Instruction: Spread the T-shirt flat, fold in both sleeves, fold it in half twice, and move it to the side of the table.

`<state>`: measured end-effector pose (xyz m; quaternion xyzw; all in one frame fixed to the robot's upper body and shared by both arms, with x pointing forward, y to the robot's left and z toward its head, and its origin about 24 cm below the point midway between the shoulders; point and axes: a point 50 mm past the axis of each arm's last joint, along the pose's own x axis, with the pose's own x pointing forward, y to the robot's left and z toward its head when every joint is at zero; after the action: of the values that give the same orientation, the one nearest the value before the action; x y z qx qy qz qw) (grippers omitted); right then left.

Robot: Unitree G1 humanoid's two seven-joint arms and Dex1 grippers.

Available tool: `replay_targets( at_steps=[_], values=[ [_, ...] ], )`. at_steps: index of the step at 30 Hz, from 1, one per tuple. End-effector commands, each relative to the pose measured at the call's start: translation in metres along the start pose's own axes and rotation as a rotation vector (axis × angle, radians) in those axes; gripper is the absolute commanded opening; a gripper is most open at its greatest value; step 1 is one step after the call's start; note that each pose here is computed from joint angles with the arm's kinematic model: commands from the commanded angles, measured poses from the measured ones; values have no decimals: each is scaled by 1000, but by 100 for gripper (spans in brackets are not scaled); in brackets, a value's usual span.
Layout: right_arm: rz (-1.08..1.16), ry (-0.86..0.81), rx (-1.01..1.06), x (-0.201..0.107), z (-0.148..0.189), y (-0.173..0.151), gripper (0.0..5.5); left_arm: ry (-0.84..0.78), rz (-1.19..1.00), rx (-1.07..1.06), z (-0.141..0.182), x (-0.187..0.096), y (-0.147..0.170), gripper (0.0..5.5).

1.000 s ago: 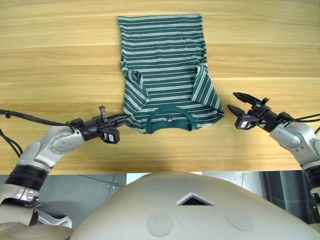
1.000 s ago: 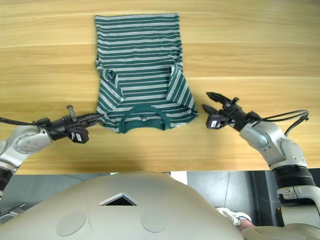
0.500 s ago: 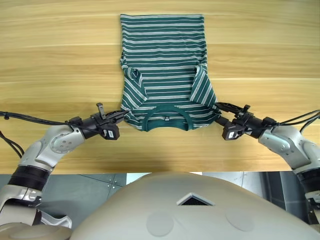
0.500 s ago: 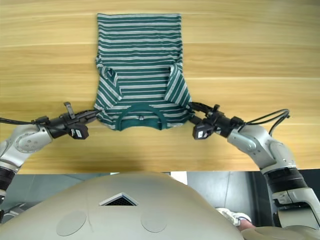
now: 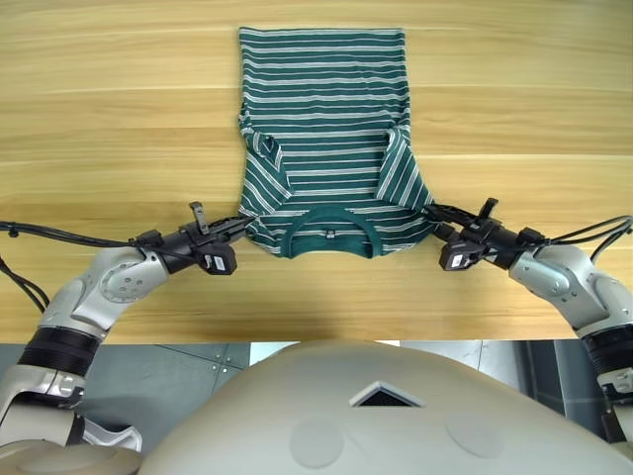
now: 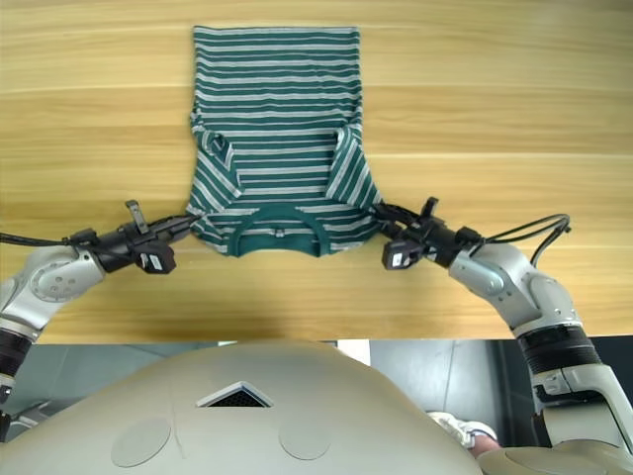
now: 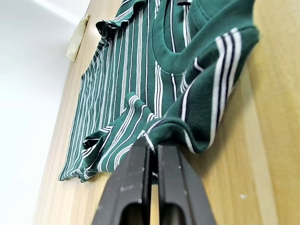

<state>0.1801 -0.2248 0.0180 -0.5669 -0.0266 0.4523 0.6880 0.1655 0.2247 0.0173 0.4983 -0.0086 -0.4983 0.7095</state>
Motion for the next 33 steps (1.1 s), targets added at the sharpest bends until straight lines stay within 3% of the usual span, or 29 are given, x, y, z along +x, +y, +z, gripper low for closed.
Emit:
replay_targets(
  at_steps=[1, 4, 7, 16, 19, 24, 33],
  values=[
    [33, -7, 1, 2, 2, 5, 45, 62, -119, -57, -6, 0, -32, 0],
    [27, -12, 4, 3, 3, 6, 3, 59, -120, -57, -6, 0, -32, 0],
    [8, -22, 12, 1, 8, 4, 1, 35, -117, -65, 0, 0, -34, 0],
    [-94, -29, 227, -39, 29, 14, 0, -101, 10, -308, 62, -23, -64, 0],
    [-142, -28, 261, -46, 33, 7, 0, -124, 100, -335, 69, -32, -53, 0],
    [-281, -77, 258, -39, 32, -18, 0, -85, 359, -250, 41, -24, -6, 0],
    [-512, -86, 132, 17, 8, -81, 0, -102, 594, -211, 14, 21, 48, 0]
  ],
)
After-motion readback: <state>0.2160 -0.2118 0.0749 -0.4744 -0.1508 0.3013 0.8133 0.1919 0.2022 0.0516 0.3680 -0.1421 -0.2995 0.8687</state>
